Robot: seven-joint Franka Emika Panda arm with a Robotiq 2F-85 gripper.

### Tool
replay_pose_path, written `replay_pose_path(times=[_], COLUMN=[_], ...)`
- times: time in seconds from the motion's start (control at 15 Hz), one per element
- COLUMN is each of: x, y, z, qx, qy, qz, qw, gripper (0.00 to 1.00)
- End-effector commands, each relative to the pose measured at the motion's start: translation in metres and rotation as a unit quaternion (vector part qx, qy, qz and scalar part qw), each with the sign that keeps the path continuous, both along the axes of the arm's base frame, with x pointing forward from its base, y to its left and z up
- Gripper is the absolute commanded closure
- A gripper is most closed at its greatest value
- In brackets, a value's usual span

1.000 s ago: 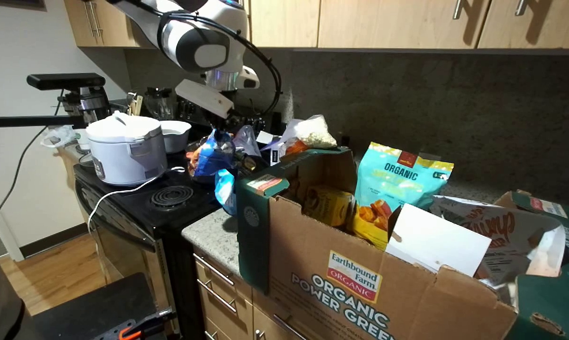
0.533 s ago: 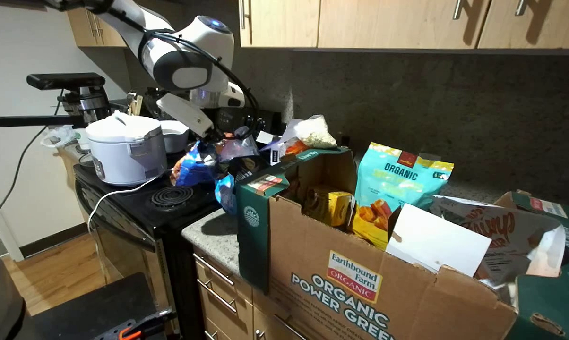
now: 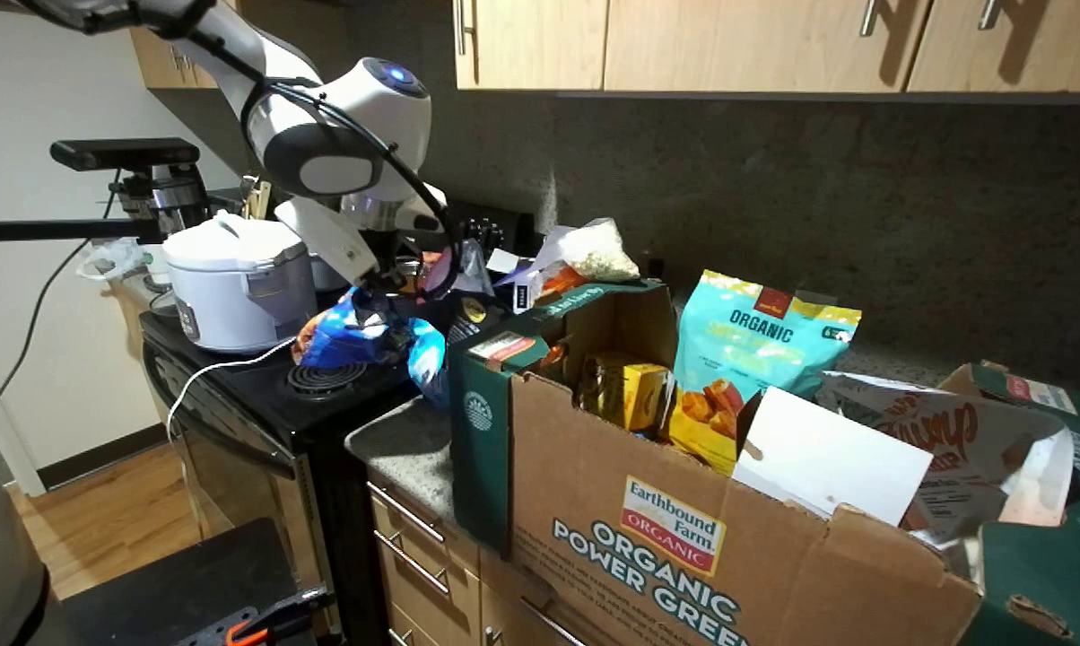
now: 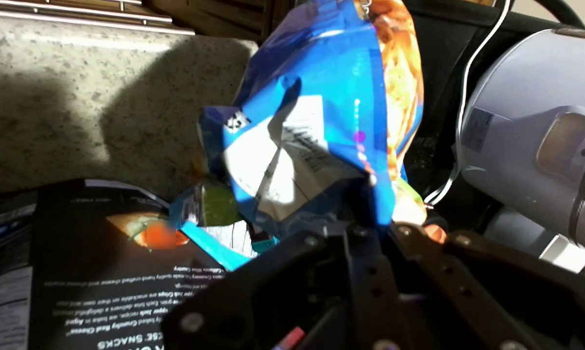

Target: Take the blue wrapper out of the box and put it on the countertop

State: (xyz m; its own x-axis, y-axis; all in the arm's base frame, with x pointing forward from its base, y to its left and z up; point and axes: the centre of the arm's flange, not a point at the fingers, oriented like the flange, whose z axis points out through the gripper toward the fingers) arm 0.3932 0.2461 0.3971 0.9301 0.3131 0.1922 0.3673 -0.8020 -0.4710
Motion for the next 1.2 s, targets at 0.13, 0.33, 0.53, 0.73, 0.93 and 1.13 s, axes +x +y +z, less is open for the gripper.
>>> replay_pose_path(times=[0.13,0.33,0.53,0.73,0.93,1.13], x=[0.001,0.01,0.016,0.023,0.031,0.045], y=[-0.014,-0.023,-0.026,-0.025,-0.022,-0.015], z=[-0.026,-0.043,-0.057,-0.071,-0.083,-0.094], qx=[0.0,-0.03,-0.041,-0.045,-0.056,-0.057], qy=[-0.016,-0.048,-0.063,-0.066,-0.061,-0.062], qz=[-0.013,-0.039,-0.052,-0.05,-0.051,-0.039], qw=[0.9998,0.9976,0.9958,0.9956,0.9953,0.9957], gripper=[0.99,0.99,0.99,0.99,0.99,0.99])
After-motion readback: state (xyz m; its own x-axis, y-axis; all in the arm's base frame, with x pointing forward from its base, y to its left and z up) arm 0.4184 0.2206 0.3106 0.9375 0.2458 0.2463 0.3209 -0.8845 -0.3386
